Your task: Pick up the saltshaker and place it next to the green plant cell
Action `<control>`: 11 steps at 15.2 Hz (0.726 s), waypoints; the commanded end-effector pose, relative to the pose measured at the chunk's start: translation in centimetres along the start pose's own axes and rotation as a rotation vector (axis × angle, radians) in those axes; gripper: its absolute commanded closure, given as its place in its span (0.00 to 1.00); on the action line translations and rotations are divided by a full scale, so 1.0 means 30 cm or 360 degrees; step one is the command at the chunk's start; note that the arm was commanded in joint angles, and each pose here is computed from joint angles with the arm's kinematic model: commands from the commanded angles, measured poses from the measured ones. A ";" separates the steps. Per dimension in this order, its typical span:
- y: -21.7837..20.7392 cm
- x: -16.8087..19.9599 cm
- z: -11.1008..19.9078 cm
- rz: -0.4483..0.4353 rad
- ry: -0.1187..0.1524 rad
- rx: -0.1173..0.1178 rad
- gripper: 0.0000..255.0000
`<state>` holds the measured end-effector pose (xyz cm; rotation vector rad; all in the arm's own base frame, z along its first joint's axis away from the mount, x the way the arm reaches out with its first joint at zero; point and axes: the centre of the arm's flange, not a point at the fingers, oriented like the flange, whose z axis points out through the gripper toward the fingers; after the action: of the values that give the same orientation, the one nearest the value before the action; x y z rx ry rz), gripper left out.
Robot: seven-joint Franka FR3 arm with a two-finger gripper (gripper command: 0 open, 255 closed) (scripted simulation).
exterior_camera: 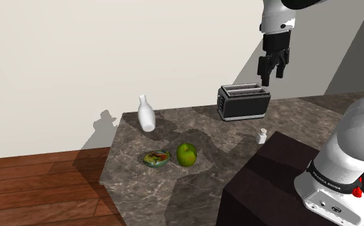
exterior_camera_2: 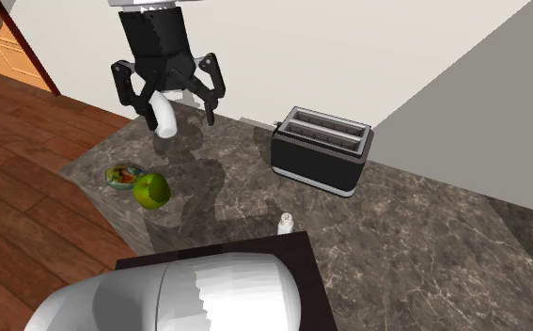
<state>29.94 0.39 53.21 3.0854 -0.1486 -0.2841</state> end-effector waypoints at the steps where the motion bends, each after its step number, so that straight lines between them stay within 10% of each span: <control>1: 0.000 0.000 0.000 0.0000 0.0000 0.0000 0.00; 11: 0.215 0.061 0.377 0.0000 0.0106 0.0022 0.00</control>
<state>29.11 -5.72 43.33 3.1020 -0.1509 -0.1958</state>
